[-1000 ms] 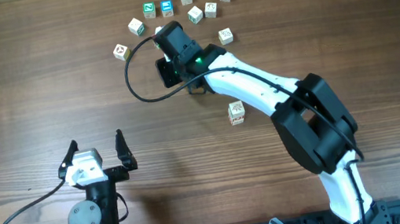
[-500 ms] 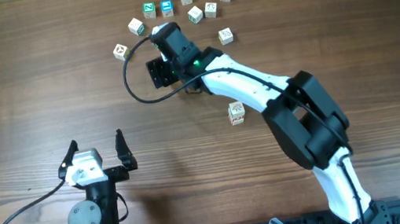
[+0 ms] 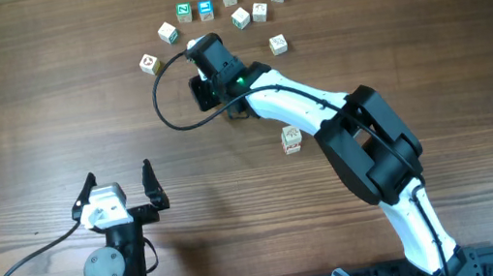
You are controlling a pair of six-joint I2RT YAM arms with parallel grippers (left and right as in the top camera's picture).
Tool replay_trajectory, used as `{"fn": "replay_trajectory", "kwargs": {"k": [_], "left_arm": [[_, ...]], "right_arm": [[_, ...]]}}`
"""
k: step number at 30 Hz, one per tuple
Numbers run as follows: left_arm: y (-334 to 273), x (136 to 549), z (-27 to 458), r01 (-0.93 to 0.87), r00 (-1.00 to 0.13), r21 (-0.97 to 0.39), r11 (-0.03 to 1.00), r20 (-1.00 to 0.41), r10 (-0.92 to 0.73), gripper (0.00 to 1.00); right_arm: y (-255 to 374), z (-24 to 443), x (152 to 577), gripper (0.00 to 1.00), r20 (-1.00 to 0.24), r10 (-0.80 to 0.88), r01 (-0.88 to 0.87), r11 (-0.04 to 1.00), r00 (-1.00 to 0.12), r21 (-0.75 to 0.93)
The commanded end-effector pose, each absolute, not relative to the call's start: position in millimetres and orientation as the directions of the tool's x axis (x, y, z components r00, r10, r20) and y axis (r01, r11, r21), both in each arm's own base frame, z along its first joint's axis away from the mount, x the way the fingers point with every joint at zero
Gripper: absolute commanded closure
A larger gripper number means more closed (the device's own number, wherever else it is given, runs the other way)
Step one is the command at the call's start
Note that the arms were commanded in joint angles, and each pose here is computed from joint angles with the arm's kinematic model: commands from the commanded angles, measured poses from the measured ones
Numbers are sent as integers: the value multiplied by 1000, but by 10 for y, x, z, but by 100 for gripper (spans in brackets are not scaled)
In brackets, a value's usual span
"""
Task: Form a tower
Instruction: 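Lower the right gripper and close it on the white B block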
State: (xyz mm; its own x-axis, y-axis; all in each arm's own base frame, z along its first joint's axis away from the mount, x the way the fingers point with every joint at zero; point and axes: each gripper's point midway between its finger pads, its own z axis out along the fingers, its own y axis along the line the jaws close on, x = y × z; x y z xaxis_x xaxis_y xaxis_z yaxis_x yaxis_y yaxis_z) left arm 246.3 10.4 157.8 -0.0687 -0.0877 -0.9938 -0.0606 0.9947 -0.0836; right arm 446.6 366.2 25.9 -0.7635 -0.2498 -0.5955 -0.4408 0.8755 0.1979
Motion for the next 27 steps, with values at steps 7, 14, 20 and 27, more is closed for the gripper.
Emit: {"fn": "replay_trajectory", "kwargs": {"k": [7,14,20,27], "left_arm": [[140,2460,1573,-77,-67,-64,995,-995,-69,0],[140,2460,1573,-78,-67,-64,995,-995,-69,0],[140,2460,1573,-77,-67,-64,995,-995,-69,0],[140,2460,1573,-78,-67,-64,995,-995,-69,0]], "right_arm": [[3572,531,4347,69,-578,-259,-439,877,-774,194],[3584,675,3789,69,-414,-331,-480,812,-848,333],[3381,497,3433,67,-245,-378,-442,839,-893,316],[3382,494,3449,63,-255,-379,-446,843,-890,302]]}}
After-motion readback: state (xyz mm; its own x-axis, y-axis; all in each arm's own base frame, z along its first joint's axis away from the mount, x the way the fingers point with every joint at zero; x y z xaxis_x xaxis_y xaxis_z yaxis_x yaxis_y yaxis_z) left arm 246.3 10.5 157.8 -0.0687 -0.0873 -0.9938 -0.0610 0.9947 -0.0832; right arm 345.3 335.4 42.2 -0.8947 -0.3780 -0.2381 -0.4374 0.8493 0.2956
